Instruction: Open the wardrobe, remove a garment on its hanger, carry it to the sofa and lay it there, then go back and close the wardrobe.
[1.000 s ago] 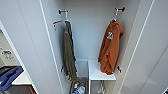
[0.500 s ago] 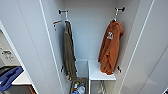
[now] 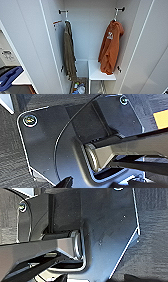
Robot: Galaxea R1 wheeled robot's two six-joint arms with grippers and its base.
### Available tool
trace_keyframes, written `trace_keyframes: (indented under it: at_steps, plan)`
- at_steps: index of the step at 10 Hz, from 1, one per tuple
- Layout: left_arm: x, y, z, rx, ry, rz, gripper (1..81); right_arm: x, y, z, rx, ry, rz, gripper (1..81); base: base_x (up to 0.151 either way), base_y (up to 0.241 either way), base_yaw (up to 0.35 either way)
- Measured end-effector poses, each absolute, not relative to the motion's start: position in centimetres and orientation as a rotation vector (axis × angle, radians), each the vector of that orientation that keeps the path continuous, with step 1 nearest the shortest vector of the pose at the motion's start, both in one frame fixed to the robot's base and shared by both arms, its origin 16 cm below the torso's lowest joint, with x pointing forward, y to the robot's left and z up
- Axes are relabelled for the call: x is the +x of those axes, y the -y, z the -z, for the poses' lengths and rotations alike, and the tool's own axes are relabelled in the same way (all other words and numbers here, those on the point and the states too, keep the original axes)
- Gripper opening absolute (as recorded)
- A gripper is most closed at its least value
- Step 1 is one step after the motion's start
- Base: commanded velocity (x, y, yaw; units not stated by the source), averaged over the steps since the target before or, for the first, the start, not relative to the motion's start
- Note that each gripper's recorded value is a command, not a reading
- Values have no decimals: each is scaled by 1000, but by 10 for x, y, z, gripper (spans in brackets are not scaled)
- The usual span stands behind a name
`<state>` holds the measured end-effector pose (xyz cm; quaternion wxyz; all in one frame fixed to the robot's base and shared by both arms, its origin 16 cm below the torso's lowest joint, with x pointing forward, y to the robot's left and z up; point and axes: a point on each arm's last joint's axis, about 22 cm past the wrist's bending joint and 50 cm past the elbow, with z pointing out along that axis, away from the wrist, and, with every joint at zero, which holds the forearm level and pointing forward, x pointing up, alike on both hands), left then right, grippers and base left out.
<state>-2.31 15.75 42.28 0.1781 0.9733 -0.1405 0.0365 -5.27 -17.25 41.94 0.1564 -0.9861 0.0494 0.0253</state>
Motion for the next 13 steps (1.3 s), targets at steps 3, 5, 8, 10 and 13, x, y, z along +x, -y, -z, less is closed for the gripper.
trace_keyframes:
  at_steps: [3, 5, 8, 10, 13]
  plan:
    - [1, -153, -425, 2750, 412, -182, 811, -31, 173, -419, -2823, -139, 7, 811, 0, 0, 0]
    - [17, -153, -427, 2750, 428, -242, 811, -15, 171, -420, -2818, -130, 65, 811, 0, 0, 0]
    - [8, -154, -426, 2750, 434, -228, 811, -20, 168, -420, -2815, -129, 65, 811, 0, 0, 0]
    - [7, -152, -427, 2748, 429, -227, 811, -18, 166, -420, -2812, -130, 70, 811, 0, 0, 0]
    - [7, -152, -427, 2748, 429, -227, 811, -20, 159, -421, -2804, -130, 66, 811, 24, 0, 0]
